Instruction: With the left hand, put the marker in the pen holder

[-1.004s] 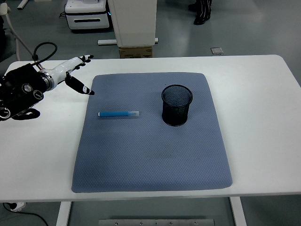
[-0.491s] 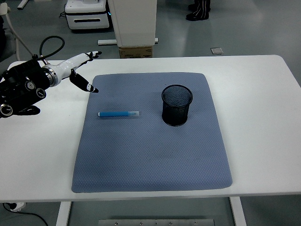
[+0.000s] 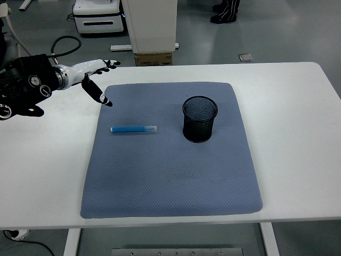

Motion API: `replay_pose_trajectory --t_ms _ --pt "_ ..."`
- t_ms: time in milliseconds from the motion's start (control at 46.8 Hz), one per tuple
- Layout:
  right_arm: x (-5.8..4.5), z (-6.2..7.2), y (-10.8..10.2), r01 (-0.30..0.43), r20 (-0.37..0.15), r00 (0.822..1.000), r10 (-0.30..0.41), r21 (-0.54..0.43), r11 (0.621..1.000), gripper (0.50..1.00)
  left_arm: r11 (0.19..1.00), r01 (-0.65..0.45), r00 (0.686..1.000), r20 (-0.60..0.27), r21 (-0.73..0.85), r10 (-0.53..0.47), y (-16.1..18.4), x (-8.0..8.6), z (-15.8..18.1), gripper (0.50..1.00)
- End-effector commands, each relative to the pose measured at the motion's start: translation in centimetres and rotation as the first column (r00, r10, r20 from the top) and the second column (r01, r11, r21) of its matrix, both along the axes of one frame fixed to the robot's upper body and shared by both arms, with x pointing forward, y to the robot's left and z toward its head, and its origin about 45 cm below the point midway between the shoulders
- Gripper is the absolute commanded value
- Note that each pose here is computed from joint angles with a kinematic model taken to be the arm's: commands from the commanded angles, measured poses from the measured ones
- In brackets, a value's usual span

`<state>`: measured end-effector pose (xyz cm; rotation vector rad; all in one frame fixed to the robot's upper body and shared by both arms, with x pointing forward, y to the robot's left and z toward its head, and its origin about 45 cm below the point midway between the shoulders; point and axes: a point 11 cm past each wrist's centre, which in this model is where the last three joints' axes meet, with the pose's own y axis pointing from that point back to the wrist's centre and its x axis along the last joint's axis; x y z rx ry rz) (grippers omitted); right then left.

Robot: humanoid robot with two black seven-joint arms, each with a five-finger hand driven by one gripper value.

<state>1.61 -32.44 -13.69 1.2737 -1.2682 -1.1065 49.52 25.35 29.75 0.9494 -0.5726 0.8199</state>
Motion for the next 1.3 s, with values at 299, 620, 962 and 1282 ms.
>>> replay_pose_trajectory --t_ms 299,620,962,1282 --pt "0.0 0.0 0.0 0.0 0.0 1.0 0.0 0.0 1.0 1.0 0.995 0.097 0.991 -0.091 -0.004 -0.096 -4.3 -2.0 -2.3 1.0" --pt "0.0 0.0 0.0 0.0 0.0 1.0 0.0 0.0 1.0 1.0 0.994 0.111 0.99 -0.084 0.007 -0.11 -6.0 -3.3 -2.5 1.0" --pt "0.0 0.0 0.0 0.0 0.0 1.0 0.0 0.0 1.0 1.0 0.993 0.09 0.996 -0.023 0.08 -0.088 -6.4 -4.0 -4.0 1.0" --pt "0.0 0.0 0.0 0.0 0.0 1.0 0.0 0.0 1.0 1.0 0.994 0.07 0.996 -0.056 0.088 -0.065 -6.7 -4.1 -4.8 1.0"
